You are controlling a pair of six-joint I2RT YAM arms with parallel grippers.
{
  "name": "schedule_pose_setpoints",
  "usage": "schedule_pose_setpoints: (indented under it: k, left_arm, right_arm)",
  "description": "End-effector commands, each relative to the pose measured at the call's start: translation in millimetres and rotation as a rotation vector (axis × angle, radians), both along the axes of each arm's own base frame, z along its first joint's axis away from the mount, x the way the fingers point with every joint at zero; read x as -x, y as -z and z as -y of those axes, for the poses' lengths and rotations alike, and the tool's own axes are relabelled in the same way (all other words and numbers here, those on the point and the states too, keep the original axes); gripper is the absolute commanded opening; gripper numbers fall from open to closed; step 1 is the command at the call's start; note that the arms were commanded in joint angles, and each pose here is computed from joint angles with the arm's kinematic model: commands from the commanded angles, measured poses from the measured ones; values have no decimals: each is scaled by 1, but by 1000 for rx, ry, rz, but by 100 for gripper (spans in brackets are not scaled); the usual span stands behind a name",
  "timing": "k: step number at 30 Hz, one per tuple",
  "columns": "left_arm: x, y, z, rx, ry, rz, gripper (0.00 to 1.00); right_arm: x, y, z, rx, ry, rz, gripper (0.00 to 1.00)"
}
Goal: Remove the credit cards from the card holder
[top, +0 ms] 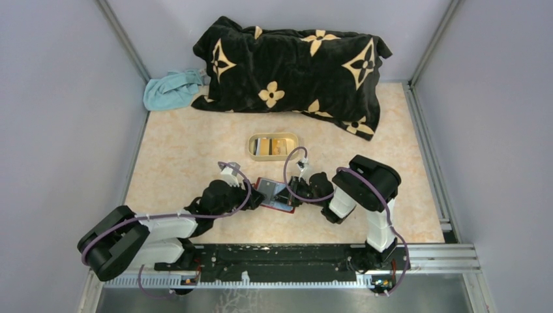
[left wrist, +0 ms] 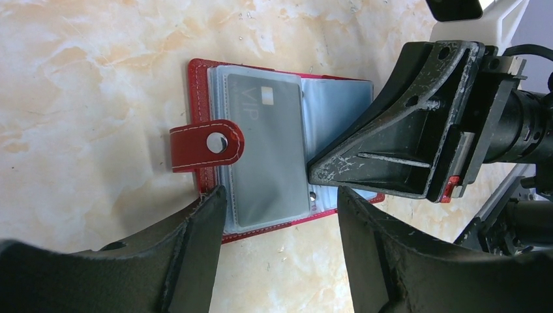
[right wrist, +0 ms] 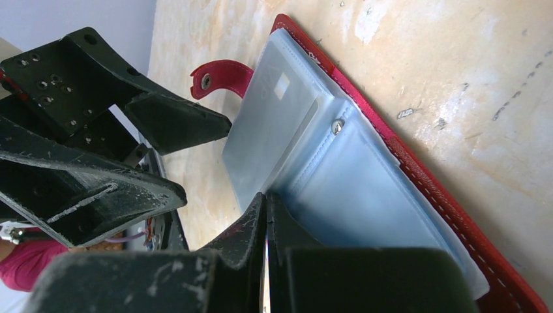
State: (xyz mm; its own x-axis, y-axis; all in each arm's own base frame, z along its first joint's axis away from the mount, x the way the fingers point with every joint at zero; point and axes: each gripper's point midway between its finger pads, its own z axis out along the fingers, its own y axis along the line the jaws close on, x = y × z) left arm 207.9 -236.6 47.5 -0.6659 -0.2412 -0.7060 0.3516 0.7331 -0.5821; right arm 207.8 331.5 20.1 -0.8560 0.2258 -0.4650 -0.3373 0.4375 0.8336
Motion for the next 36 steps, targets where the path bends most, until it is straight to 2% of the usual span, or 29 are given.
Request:
schedule_pose_setpoints:
  k: [1,11,24,36]
  left_arm:
    - [-3,-9,7,30,23,29,69]
    - [0,-9,13,56,47,10,69]
    - [3,-36,24,120,92,35,68]
    - [5,-32,26,118,106,20,68]
  right_arm:
    - [-6,-6,-2,-9,2,36,0]
    - [-5,-4,-2,-12,1,32,0]
    - [-4,3,-3,-16,-2,15,0]
    - [-3,3,-4,-27,-4,17,0]
